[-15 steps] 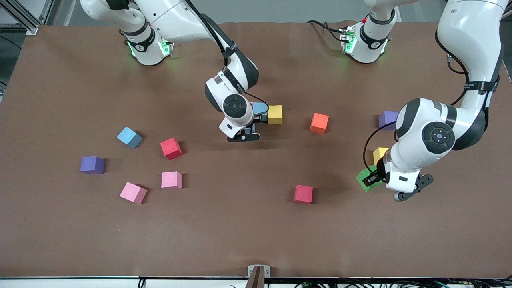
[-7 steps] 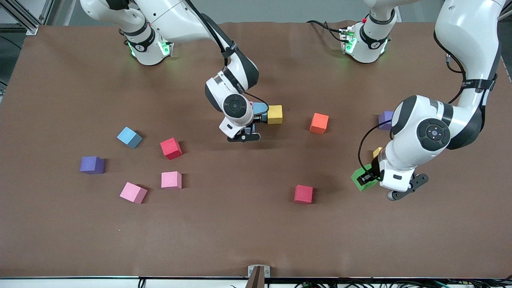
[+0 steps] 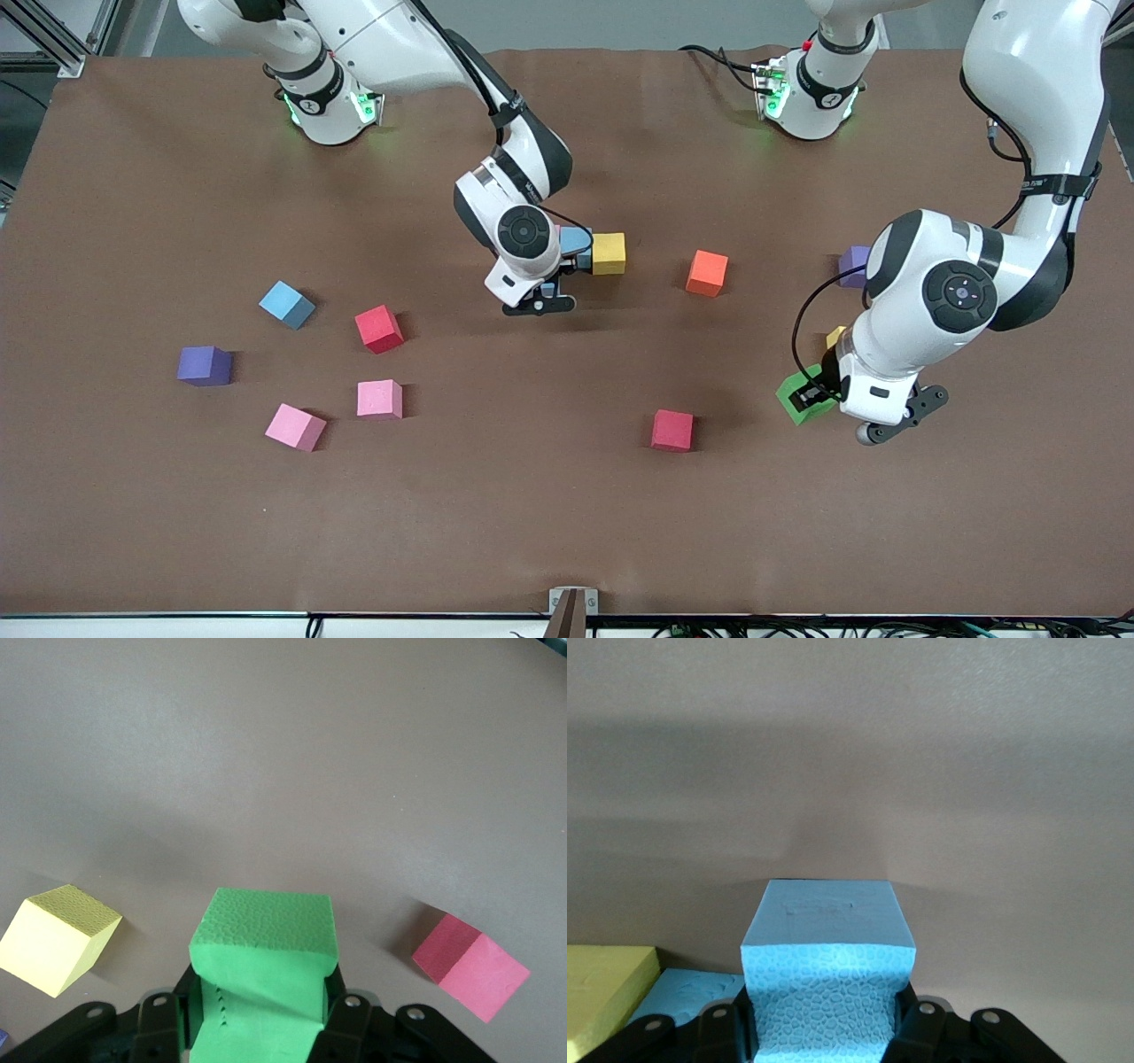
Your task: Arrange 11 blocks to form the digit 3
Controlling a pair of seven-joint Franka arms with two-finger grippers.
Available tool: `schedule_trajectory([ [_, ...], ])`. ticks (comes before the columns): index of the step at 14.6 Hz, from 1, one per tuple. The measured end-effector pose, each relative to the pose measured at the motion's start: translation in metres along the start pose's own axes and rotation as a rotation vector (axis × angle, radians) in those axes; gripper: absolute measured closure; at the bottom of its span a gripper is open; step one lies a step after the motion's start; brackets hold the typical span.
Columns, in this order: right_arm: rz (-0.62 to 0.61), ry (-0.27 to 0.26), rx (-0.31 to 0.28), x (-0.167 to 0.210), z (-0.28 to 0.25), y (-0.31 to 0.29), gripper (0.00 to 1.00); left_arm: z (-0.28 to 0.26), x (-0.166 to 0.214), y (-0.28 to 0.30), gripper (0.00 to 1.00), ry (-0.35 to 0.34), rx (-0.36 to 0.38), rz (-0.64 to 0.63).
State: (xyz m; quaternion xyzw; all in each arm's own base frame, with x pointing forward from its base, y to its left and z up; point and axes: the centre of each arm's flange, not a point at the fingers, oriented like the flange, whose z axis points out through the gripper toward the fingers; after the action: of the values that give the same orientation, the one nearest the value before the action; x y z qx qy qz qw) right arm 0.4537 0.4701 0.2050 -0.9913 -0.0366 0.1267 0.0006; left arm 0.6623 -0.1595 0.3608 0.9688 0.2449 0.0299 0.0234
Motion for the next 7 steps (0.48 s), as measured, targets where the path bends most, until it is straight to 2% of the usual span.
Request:
schedule_trajectory([
  [7,0.036,0.001,-0.01,-0.003,0.0012,-0.0027,0.44,-0.0053,-0.0015,0.005,0.47,0.004,-0.01,0.006],
])
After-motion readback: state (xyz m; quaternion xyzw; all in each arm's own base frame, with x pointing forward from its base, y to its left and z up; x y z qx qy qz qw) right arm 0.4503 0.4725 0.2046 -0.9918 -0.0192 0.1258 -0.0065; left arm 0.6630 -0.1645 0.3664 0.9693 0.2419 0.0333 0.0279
